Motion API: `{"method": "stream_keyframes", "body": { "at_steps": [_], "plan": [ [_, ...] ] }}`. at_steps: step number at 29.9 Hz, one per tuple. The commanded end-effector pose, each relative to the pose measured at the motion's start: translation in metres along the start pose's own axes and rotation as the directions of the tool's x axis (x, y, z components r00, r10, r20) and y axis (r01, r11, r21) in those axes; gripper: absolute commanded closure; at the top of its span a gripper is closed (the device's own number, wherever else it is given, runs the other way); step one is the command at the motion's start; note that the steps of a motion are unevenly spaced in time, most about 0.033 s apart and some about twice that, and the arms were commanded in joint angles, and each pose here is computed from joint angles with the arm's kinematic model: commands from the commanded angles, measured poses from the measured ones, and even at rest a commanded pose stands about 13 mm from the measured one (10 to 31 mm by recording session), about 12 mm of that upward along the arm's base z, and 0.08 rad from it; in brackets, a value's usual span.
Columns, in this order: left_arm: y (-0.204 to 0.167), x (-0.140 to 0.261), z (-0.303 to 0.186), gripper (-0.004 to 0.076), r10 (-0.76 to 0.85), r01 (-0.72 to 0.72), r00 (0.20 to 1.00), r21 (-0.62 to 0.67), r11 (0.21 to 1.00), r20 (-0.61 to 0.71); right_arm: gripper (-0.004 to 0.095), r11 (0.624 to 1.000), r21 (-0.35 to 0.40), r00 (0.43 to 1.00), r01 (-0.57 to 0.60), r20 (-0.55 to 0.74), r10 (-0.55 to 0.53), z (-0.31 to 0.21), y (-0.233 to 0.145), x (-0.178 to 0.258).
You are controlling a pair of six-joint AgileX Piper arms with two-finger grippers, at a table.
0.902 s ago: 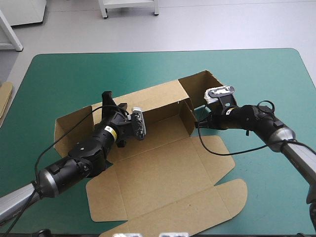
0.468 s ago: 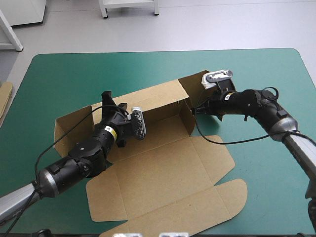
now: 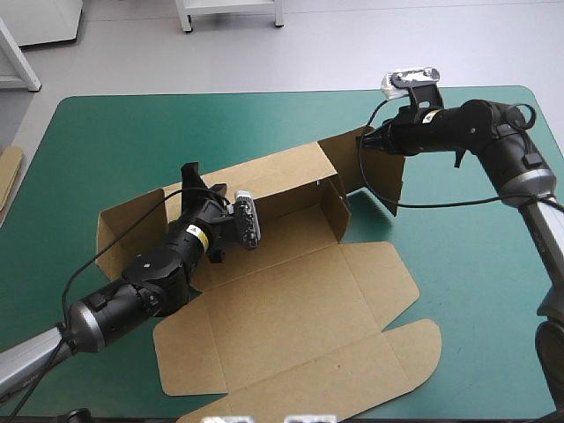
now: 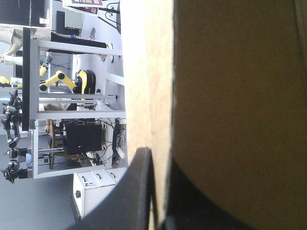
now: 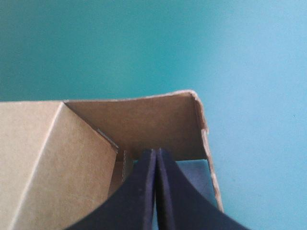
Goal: Fold the box
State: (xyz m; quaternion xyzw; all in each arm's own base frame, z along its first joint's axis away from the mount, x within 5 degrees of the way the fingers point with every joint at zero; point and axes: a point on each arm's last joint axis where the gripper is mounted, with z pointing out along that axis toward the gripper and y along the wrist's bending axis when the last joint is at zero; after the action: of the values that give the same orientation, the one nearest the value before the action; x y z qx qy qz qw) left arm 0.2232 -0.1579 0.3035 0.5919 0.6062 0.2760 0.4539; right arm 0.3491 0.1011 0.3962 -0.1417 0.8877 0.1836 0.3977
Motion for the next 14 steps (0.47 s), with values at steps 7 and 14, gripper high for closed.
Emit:
{"method": "stream_keyframes", "body": {
  "at_steps": [7,14],
  "plan": [
    [0.002,0.008,-0.004,0.0732,-0.086,0.087,0.993,0.001,0.996,-0.083,0.0912,0.995,-0.098,0.997,0.023,0.081,-0.015,-0.006,0.006,-0.045],
    [0.002,0.008,-0.004,0.0732,-0.086,0.086,0.992,0.000,0.996,-0.088,0.0912,0.992,-0.120,0.995,0.034,0.097,-0.023,0.002,0.006,-0.068]
  ]
}}
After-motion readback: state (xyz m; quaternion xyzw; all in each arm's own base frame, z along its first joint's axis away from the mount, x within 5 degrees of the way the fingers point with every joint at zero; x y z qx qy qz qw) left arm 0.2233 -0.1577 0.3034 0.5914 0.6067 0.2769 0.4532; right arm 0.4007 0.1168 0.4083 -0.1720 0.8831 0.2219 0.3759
